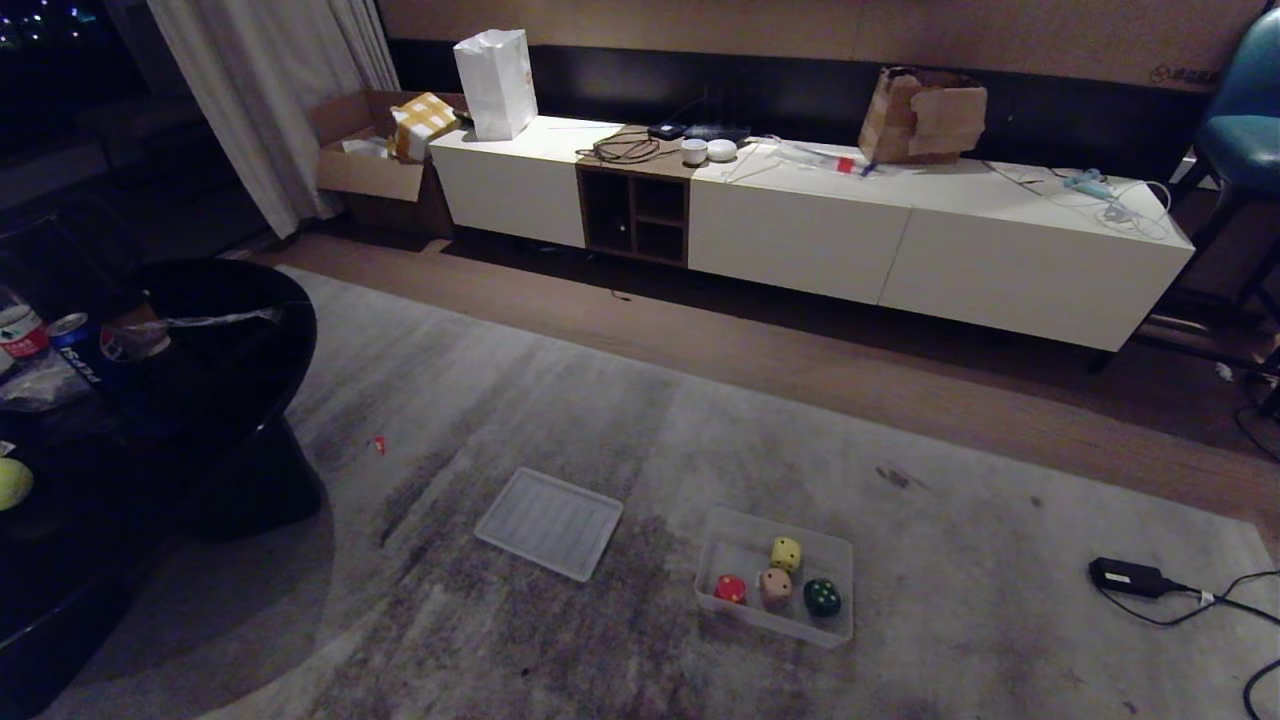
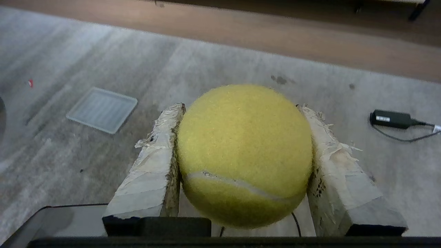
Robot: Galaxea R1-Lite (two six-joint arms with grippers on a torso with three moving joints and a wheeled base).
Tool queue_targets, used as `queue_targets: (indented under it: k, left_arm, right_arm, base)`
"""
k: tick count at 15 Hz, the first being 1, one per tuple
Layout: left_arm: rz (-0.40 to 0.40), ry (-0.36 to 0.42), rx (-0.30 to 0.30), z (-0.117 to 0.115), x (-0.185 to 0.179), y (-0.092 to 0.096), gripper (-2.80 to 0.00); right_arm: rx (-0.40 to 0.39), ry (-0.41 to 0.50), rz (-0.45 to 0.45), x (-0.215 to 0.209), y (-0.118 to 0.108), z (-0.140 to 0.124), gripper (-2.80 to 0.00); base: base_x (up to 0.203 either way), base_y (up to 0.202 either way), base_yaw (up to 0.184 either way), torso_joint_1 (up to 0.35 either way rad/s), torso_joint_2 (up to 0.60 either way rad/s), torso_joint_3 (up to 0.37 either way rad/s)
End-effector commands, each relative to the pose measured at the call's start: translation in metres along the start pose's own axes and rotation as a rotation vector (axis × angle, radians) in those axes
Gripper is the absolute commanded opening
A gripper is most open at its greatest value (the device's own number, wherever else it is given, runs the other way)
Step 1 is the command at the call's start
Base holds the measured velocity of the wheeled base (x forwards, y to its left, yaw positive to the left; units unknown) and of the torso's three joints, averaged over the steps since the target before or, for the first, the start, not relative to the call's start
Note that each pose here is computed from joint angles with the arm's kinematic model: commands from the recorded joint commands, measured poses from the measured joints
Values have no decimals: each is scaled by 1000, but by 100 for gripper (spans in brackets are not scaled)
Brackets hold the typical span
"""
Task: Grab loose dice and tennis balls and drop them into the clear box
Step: Put the ball in the box
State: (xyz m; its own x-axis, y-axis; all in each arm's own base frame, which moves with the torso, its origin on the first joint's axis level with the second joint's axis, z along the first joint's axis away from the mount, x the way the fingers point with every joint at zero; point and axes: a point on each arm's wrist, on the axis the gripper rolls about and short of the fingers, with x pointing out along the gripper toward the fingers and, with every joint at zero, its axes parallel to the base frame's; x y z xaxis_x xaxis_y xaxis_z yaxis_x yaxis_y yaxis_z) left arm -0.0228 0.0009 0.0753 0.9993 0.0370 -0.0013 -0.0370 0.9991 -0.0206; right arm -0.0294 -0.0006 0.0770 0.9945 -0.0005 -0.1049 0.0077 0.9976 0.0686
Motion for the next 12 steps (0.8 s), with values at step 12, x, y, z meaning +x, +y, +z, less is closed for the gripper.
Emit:
queue_targets:
  k: [12]
  left_arm:
    - [-2,2,28,0,0,0,-280]
  right_arm:
    - [0,2,0,0,0,0,-280]
  base:
    - [0,0,0,3,2,-200]
